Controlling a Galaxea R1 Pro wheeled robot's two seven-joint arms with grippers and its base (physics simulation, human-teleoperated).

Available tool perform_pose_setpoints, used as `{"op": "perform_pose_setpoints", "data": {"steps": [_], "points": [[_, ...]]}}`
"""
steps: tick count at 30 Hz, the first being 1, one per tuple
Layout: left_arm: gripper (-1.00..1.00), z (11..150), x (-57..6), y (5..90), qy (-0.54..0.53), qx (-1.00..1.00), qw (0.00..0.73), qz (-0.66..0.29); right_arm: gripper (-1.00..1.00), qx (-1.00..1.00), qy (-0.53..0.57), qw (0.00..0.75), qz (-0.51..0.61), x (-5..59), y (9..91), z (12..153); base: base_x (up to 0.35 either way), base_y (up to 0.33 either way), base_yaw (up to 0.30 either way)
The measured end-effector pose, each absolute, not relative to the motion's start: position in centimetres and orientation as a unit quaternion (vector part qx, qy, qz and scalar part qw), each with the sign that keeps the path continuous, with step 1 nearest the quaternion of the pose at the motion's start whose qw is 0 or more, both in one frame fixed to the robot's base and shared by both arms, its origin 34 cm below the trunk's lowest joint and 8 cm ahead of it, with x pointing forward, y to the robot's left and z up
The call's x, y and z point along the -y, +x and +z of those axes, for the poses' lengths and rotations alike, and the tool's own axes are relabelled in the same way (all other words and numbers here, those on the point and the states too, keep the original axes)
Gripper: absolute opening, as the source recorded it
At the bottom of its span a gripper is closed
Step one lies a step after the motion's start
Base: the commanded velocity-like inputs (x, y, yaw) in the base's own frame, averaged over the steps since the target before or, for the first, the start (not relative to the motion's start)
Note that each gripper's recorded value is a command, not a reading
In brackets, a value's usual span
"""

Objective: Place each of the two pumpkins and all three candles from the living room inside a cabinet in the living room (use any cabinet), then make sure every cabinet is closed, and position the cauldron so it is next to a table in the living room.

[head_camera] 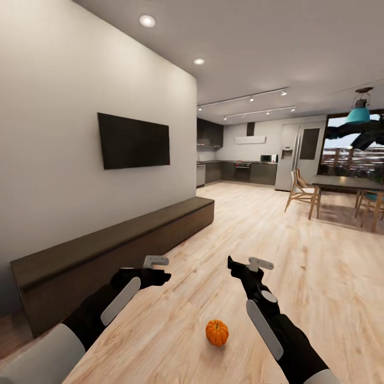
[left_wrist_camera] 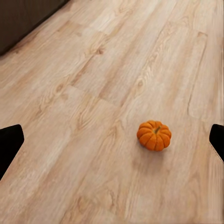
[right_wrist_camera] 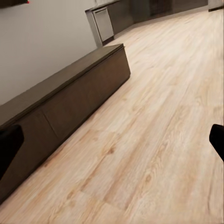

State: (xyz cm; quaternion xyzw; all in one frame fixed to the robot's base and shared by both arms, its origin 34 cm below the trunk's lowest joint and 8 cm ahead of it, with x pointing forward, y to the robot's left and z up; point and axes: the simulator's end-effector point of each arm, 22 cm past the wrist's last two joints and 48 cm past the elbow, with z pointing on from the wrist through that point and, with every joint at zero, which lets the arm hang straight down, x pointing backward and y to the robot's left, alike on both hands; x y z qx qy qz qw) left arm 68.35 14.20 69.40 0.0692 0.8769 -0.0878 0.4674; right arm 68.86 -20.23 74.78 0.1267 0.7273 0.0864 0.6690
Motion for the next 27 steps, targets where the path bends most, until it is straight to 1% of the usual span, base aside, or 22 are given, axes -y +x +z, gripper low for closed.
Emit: {"op": "perform_pose_setpoints", "data": {"steps": [19,27], "points": [[1.0,74.3,-14.2,69.1,0.07,-0.874,0.473,-0.088,1.0,-0.72,0.149,0.673,0.084,22.1,69.8,79.8,-0.001,0.0,-0.27],[1.0,74.6,-14.1,69.0,0.071,-0.872,0.476,-0.088,1.0,-0.732,0.16,0.657,0.087,22.4,69.8,78.0,0.0,0.0,-0.27]]}}
